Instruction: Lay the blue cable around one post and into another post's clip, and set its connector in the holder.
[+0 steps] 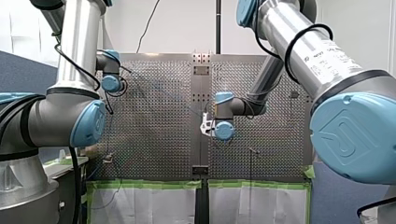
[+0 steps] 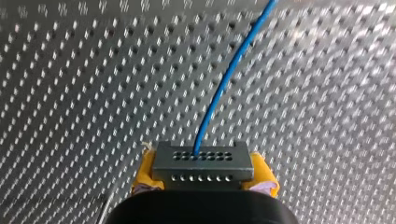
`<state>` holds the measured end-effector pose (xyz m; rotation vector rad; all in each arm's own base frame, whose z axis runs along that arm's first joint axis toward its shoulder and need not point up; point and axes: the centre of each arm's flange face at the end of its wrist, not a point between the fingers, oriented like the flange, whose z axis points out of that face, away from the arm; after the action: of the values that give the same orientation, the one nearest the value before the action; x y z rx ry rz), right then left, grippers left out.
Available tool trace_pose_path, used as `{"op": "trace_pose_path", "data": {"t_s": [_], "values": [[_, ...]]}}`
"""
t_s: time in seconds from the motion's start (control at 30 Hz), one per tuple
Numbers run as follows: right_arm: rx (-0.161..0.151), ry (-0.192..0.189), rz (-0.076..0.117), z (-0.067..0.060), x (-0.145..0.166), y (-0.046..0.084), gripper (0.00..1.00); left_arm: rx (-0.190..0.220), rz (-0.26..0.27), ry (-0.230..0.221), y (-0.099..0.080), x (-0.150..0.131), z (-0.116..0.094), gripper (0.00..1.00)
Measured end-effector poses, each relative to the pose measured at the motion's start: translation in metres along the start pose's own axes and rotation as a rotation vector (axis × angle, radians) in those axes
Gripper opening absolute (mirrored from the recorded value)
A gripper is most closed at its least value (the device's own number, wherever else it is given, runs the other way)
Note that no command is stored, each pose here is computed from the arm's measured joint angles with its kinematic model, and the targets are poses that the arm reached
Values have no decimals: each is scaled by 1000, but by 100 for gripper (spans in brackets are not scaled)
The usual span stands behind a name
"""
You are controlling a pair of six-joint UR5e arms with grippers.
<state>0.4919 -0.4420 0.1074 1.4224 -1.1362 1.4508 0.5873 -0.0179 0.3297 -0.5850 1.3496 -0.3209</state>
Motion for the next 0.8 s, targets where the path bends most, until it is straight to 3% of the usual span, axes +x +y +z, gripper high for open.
{"op": "trace_pose_path", "data": {"t_s": [0.2,0.4,0.5,0.63,0.8], "values": [[-98,3,11,-5,-19,34,0,-1,0,-1,1,-1,0,100],[-217,-20,7,-9,-54,81,0,-2,0,-1,1,-1,0,100],[-269,-38,14,-13,-74,103,0,-1,0,0,1,0,0,100],[-298,-68,21,-21,-102,129,0,0,-1,2,0,0,0,100],[-308,-113,16,-33,-136,159,0,1,-1,3,0,1,0,100]]}}
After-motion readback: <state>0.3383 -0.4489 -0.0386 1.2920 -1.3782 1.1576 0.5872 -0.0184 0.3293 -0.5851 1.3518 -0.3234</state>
